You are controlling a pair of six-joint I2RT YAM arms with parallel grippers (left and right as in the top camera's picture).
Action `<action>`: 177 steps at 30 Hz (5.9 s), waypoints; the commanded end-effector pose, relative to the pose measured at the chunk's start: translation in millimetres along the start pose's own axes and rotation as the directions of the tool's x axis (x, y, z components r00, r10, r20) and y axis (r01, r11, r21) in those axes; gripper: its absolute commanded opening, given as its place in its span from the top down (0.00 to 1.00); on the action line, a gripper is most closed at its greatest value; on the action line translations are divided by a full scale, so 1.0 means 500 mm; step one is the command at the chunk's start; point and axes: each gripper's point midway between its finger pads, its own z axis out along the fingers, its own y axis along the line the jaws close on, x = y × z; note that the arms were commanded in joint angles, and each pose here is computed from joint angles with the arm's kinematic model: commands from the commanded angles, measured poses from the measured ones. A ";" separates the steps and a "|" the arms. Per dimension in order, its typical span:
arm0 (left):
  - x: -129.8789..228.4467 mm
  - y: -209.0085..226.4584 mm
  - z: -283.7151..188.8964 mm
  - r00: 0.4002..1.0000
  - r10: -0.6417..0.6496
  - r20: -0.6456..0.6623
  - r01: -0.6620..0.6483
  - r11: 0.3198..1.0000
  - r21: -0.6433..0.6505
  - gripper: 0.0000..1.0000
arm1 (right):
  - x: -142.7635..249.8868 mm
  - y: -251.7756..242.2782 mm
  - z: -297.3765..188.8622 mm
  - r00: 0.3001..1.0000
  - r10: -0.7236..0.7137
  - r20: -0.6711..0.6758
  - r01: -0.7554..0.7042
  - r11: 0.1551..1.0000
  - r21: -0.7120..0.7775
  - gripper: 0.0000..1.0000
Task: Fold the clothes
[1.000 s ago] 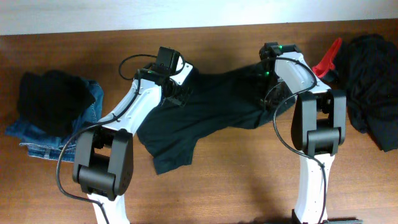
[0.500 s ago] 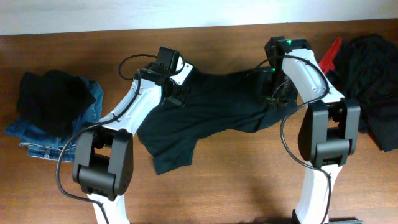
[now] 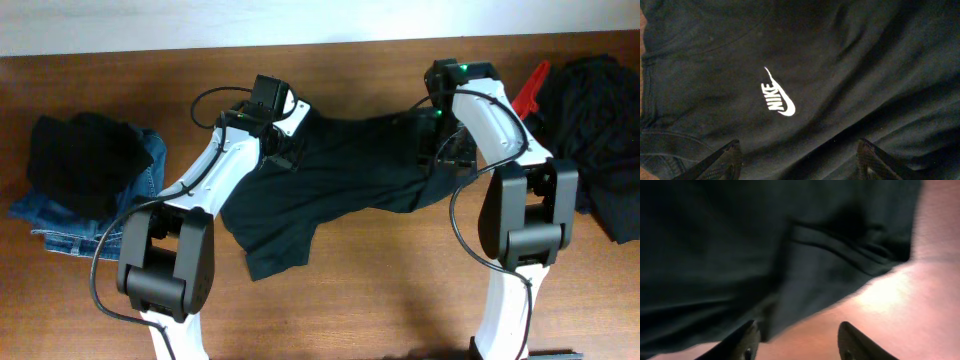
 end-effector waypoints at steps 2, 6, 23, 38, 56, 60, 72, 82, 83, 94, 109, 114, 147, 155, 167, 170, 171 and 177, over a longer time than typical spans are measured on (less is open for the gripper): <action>0.007 0.004 0.007 1.000 -0.009 -0.013 0.009 1.000 -0.003 0.27 | 0.029 0.084 0.021 0.997 -0.077 -0.013 0.076 0.996 -0.055 0.40; 0.008 0.004 0.007 1.000 -0.009 -0.014 0.009 1.000 -0.003 0.27 | 0.039 0.108 0.055 0.998 -0.061 -0.012 0.061 0.997 -0.044 0.40; 0.011 0.003 0.007 1.000 -0.009 -0.021 0.009 1.000 -0.002 0.27 | 0.038 0.101 0.101 1.000 0.016 -0.002 -0.016 0.999 -0.033 0.89; 0.007 0.004 0.007 1.000 -0.009 -0.014 0.009 1.000 -0.003 0.27 | 0.140 0.016 0.013 0.993 -0.037 -0.112 0.053 0.988 0.142 0.95; 0.009 0.003 0.007 1.000 -0.009 -0.018 0.009 1.000 -0.002 0.27 | 0.268 0.096 -0.009 0.945 -0.240 -0.224 0.287 0.934 0.211 0.96; 0.009 0.003 0.007 1.000 -0.009 -0.017 0.009 1.000 -0.002 0.27 | 0.240 0.064 -0.039 0.980 -0.166 -0.113 0.192 0.936 0.296 0.96; 0.009 0.004 0.007 1.000 -0.009 -0.017 0.009 1.000 -0.003 0.27 | 0.169 -0.024 -0.163 0.984 0.137 0.118 -0.140 0.990 0.018 0.96; 0.009 0.004 0.007 1.000 -0.009 -0.016 0.009 1.000 -0.003 0.27 | 0.222 -0.033 -0.137 0.996 0.083 -0.012 -0.084 0.988 -0.127 0.96; 0.009 0.004 0.007 1.000 -0.009 -0.017 0.009 1.000 -0.003 0.27 | 0.233 -0.030 -0.113 0.996 0.075 -0.044 -0.080 0.988 -0.132 0.96; 0.022 0.023 0.005 0.999 0.004 -0.049 -0.007 0.998 -0.059 0.27 | 0.295 -0.040 0.028 0.990 0.110 -0.092 -0.122 0.984 -0.132 0.95; 0.026 -0.001 -0.073 0.990 -0.002 -0.140 0.004 1.000 0.010 0.26 | 0.266 -0.137 -0.068 0.955 0.232 0.184 -0.221 0.972 -0.077 0.36; 0.012 -0.043 -0.154 0.988 -0.038 -0.152 0.056 0.992 0.117 0.27 | 0.237 -0.139 -0.074 0.938 0.265 0.224 -0.244 0.962 -0.120 0.35; 0.368 -0.272 -0.053 0.808 0.003 -0.589 0.167 0.958 0.235 0.40 | 0.223 -0.126 -0.078 0.934 0.269 0.236 -0.234 0.958 -0.165 0.35; 0.371 -0.252 -0.049 0.799 -0.047 -0.599 0.178 0.971 0.160 1.00 | 0.226 -0.126 -0.077 0.935 0.268 0.231 -0.235 0.958 -0.162 0.36; 0.403 -0.128 -0.075 0.719 -0.277 -0.638 0.305 0.950 -0.069 0.99 | 0.225 -0.126 -0.077 0.941 0.243 0.236 -0.211 0.965 -0.156 0.36; 0.404 -0.092 -0.081 0.721 -0.310 -0.619 0.303 0.945 -0.120 0.99 | 0.225 -0.126 -0.078 0.940 0.243 0.238 -0.210 0.965 -0.157 0.36; 0.402 -0.081 -0.081 0.722 -0.325 -0.610 0.314 0.941 -0.129 0.99 | 0.224 -0.126 -0.078 0.940 0.243 0.239 -0.210 0.965 -0.157 0.36; 0.416 0.010 -0.087 0.685 -0.457 -0.568 0.421 0.884 -0.204 0.99 | 0.224 -0.126 -0.078 0.940 0.244 0.240 -0.210 0.965 -0.157 0.36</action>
